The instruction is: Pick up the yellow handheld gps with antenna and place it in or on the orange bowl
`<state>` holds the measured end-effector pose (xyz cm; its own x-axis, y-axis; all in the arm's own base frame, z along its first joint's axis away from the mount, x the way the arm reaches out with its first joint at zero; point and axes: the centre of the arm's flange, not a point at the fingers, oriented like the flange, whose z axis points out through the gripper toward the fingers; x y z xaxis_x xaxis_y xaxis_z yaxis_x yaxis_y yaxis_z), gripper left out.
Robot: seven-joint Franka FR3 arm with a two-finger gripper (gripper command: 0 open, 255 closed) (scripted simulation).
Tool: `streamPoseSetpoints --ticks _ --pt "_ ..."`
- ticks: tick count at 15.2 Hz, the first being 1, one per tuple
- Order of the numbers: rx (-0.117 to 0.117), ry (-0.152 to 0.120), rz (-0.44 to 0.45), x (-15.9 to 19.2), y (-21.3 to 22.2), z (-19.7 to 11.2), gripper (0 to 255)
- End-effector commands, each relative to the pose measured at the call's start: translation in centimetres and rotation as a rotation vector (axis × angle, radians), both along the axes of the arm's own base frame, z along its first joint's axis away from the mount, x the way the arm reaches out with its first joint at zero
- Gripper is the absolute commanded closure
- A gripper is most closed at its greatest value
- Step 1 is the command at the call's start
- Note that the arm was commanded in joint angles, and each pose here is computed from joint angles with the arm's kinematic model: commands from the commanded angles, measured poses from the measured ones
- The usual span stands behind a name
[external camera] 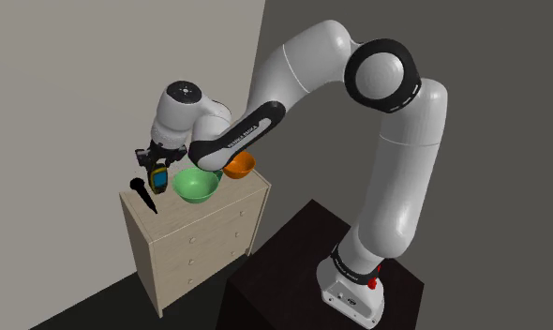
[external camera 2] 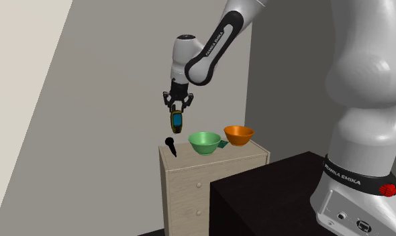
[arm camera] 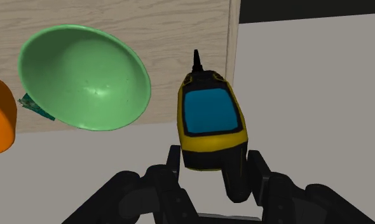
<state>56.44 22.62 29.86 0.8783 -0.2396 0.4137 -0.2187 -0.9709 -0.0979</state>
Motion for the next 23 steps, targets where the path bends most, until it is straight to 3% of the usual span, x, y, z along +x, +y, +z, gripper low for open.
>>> streamPoseSetpoints --ticks 1,23 --pt "0.0 0.0 0.0 -0.1 -0.1 1.1 255" --pt "0.0 0.0 0.0 2.4 -28.9 4.4 255"
